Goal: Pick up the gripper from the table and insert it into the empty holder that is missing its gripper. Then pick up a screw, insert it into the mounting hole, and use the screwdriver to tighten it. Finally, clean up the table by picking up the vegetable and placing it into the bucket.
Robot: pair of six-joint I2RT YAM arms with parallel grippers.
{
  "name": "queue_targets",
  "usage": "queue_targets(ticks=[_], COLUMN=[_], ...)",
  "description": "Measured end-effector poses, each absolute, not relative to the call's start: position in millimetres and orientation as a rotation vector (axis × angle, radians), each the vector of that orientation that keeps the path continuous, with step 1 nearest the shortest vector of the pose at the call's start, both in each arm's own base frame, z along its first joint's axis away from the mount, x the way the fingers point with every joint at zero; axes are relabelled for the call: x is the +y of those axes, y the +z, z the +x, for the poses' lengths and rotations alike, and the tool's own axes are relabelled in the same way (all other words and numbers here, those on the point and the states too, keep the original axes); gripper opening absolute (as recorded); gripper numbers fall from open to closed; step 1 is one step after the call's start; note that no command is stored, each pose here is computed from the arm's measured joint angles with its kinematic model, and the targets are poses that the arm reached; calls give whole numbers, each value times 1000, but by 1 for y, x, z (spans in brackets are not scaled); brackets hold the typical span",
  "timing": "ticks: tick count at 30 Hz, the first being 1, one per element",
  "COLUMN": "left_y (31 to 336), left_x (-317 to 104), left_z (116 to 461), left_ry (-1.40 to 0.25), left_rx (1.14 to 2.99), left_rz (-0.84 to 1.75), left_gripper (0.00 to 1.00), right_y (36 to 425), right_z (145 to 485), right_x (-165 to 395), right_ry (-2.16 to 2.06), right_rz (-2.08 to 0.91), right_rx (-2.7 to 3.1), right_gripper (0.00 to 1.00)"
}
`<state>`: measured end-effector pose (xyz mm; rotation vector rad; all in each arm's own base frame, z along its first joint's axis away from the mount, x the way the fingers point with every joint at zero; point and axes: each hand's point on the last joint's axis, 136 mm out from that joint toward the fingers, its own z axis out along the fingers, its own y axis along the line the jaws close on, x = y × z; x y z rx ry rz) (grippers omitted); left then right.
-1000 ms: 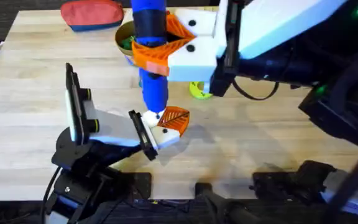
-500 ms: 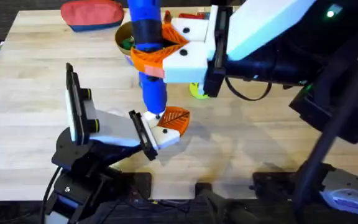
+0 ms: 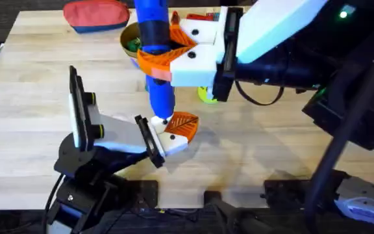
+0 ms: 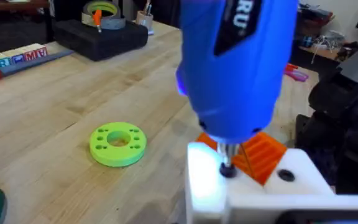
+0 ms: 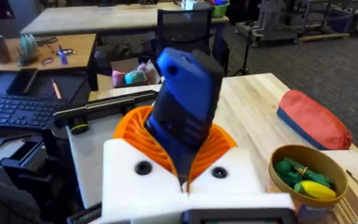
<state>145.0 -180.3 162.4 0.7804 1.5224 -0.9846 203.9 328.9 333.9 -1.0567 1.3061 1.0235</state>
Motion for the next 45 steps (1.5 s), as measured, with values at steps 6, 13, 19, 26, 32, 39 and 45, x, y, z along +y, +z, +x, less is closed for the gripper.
queue_targets(ticks=[6, 13, 19, 26, 32, 39, 45], left_y=[162, 162, 163, 162, 163, 163, 162], left_x=[-180, -181, -180, -180, -180, -180, -180], left_z=[145, 145, 145, 145, 145, 145, 145], left_ry=[-988, -989, -988, -988, -987, -987, -988], left_rx=[1523, 1523, 1522, 1523, 1522, 1522, 1523], left_rz=[780, 780, 781, 780, 780, 780, 780], left_gripper=[17, 17, 17, 17, 17, 17, 17], right_y=[333, 334, 374, 387, 319, 237, 162], right_z=[204, 204, 198, 223, 307, 382, 406], right_x=[329, 329, 320, 289, 236, 141, 105], right_ry=[1021, 1021, 1003, 862, 419, -236, -567], right_rz=[-1057, -1057, -1012, -962, -947, -1028, -1305], right_rx=[1308, 1305, 1137, 1112, 1378, 1636, 1742], right_gripper=[7, 7, 7, 6, 6, 6, 6])
